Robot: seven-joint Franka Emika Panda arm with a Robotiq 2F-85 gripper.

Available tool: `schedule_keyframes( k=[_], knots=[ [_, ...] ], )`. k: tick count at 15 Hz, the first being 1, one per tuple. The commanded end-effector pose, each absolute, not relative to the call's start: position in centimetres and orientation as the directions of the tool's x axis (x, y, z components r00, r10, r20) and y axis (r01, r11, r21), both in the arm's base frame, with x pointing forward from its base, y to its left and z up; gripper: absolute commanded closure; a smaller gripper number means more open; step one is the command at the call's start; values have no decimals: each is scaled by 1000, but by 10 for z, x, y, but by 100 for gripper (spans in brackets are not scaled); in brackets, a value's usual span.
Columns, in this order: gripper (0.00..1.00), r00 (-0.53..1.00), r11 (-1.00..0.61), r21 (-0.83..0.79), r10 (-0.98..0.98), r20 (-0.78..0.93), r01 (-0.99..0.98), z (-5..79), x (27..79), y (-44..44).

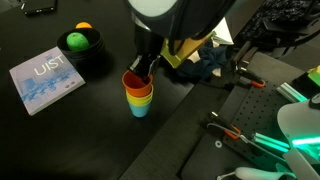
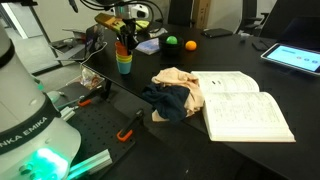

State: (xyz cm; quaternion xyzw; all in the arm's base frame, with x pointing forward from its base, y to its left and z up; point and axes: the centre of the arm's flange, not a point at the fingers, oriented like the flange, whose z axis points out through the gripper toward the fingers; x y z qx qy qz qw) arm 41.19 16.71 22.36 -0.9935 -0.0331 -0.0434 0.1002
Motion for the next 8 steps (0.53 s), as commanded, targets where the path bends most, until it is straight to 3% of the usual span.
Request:
schedule_keyframes(
  k=[1,8],
  knots=[
    [99,993,-975,-206,65,103,85,234,402,175],
    [99,996,-958,-276,58,71,75,254,397,195]
  ],
)
